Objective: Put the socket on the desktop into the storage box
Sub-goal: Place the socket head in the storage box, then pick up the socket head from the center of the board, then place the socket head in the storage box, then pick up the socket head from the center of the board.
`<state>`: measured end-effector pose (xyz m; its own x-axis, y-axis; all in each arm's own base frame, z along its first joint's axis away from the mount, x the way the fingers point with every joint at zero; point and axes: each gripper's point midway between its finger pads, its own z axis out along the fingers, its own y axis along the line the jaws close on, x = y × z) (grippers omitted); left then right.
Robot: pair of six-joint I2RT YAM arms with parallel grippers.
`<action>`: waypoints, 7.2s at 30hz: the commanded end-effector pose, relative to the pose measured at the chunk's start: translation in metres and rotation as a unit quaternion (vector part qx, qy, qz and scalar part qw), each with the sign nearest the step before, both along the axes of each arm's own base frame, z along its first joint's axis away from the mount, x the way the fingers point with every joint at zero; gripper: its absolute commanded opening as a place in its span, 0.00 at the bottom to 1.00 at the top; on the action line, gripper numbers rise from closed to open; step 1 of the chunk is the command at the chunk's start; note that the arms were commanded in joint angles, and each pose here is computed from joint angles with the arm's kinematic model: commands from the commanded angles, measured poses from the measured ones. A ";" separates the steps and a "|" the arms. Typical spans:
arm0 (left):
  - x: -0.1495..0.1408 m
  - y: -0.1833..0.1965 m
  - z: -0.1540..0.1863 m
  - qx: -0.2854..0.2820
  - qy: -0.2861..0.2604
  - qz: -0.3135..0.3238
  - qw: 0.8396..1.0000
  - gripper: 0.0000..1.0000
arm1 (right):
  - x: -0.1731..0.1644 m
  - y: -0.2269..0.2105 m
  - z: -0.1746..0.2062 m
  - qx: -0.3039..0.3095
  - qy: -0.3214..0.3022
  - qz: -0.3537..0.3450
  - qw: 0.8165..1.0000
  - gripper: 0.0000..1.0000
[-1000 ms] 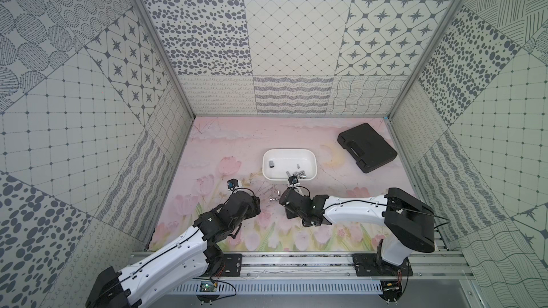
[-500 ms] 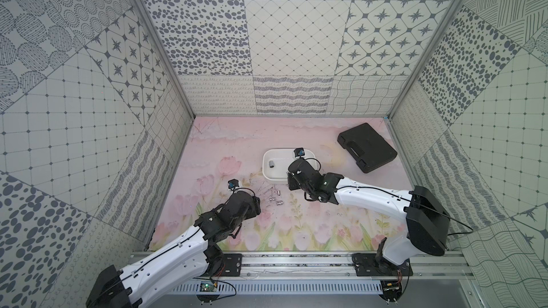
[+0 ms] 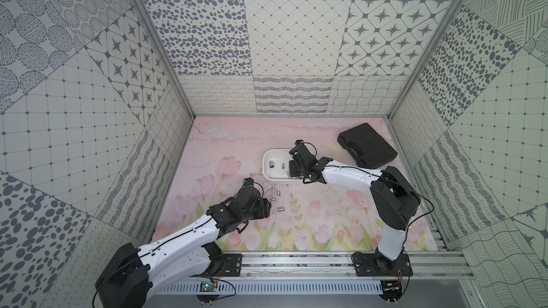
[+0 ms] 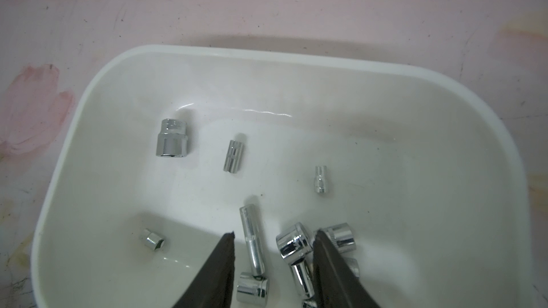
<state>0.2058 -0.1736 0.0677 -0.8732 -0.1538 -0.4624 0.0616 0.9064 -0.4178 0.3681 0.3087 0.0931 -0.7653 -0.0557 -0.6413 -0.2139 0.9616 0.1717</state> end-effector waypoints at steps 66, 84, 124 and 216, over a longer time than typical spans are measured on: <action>-0.062 -0.042 -0.064 0.256 0.135 -0.204 0.935 0.11 | -0.098 -0.133 0.086 0.035 -0.121 -0.050 0.991 0.49; 0.015 -0.116 0.097 0.110 -0.119 -0.170 0.972 0.04 | -0.122 -0.155 0.068 0.006 -0.115 -0.025 0.993 0.49; 0.184 -0.146 0.024 0.129 -0.010 -0.076 0.989 0.50 | -0.125 -0.167 0.056 0.004 -0.122 -0.051 0.991 0.49; 0.053 -0.025 -0.047 0.245 0.052 0.033 0.967 0.43 | -0.117 -0.172 0.039 -0.042 -0.115 -0.061 0.991 0.49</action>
<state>0.2573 -0.2061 0.0225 -0.9164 -0.0007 -0.4003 -0.0179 0.9991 0.0393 0.2470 0.1350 0.1290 -0.6230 -0.0359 -0.7814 -0.1187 0.9917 0.0491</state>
